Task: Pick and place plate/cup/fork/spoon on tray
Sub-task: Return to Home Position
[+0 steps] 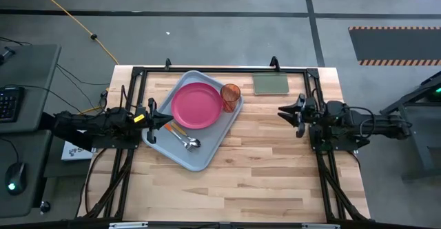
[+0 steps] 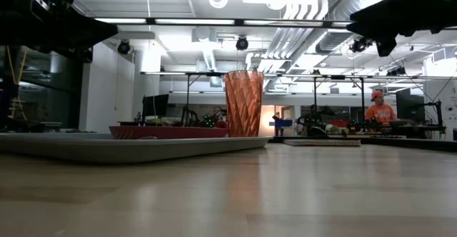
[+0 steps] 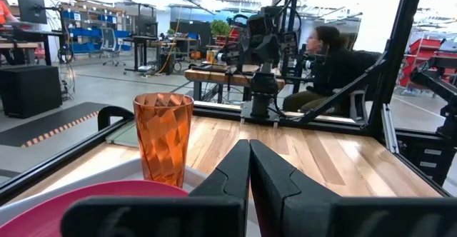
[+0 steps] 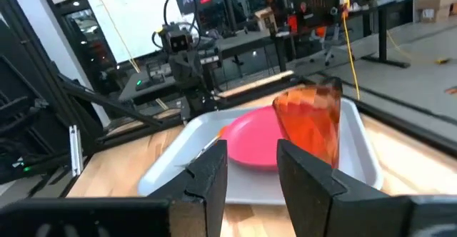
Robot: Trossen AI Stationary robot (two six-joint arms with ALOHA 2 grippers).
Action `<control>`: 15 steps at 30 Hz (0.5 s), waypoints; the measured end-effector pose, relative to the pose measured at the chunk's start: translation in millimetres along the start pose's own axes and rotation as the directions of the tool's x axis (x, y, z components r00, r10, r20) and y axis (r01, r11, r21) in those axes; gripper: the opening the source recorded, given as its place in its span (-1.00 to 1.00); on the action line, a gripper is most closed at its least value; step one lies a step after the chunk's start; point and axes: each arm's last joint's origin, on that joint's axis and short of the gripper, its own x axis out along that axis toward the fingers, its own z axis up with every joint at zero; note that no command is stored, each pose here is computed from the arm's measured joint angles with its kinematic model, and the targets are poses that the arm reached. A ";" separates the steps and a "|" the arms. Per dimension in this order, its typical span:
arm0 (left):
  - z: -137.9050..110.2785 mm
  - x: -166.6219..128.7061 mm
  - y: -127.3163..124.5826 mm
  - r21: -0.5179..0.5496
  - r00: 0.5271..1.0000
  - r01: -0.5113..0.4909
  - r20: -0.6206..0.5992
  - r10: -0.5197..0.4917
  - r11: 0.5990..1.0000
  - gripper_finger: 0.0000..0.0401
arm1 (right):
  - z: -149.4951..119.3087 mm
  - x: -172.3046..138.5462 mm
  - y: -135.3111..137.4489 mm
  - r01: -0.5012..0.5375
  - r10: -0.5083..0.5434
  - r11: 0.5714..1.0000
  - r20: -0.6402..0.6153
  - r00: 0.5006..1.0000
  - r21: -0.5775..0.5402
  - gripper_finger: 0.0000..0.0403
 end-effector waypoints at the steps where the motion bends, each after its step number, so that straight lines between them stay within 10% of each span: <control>1: 0.0 0.0 0.0 0.001 1.000 0.000 0.000 0.000 1.000 -0.98 | 1.0 0.0 -0.7 0.001 -0.001 1.000 0.006 1.000 -0.006 -0.43; 15: -0.1 0.0 0.0 0.001 1.000 0.000 0.000 0.000 1.000 -0.98 | -3.5 1.3 -3.6 -0.028 0.028 0.999 -0.021 0.999 0.019 -0.43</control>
